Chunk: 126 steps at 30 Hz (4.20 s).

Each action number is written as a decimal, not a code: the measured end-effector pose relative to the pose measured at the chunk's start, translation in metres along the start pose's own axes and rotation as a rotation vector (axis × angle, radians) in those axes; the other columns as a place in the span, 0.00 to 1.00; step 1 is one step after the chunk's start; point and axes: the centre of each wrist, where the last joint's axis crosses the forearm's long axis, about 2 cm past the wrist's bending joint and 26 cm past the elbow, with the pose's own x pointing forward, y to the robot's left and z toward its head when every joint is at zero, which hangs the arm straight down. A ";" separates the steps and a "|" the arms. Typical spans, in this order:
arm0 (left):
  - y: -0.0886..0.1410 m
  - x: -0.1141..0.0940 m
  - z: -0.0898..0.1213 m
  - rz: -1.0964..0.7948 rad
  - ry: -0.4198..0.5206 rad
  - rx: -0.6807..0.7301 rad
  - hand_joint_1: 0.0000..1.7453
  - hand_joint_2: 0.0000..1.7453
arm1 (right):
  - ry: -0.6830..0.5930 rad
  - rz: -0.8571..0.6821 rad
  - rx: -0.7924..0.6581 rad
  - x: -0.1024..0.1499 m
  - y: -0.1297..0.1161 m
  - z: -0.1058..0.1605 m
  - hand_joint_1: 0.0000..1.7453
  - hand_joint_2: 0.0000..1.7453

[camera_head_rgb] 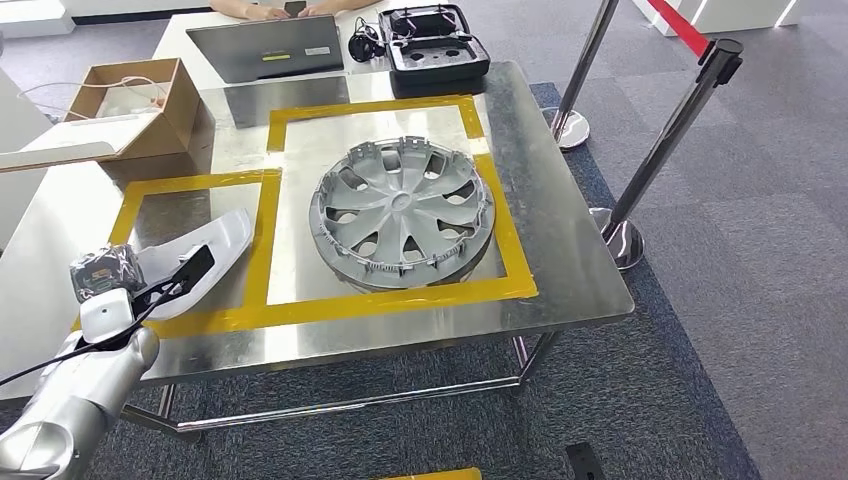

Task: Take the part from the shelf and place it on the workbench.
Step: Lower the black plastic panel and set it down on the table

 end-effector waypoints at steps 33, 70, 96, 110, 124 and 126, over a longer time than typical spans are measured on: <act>-0.017 0.002 0.008 0.056 0.003 -0.088 0.00 0.00 | 0.005 0.028 0.023 0.003 0.000 0.000 0.00 0.00; -0.030 -0.013 0.013 0.279 -0.215 -0.108 0.00 0.00 | -0.007 0.004 0.033 0.002 0.003 0.000 0.00 0.00; 0.006 -0.022 0.017 0.982 -0.628 0.216 0.00 0.00 | 0.012 -0.026 0.048 -0.005 0.013 0.004 0.00 0.00; 0.052 -0.022 0.091 1.207 -0.997 0.496 0.00 0.00 | 0.030 -0.034 0.037 -0.014 0.011 0.005 0.00 0.00; 0.060 -0.024 0.116 1.243 -1.094 0.565 0.00 0.00 | 0.028 -0.035 0.031 -0.014 0.010 0.005 0.00 0.00; 0.056 -0.021 0.134 1.281 -1.143 0.569 0.00 0.00 | 0.022 -0.036 0.031 -0.015 0.010 0.005 0.00 0.00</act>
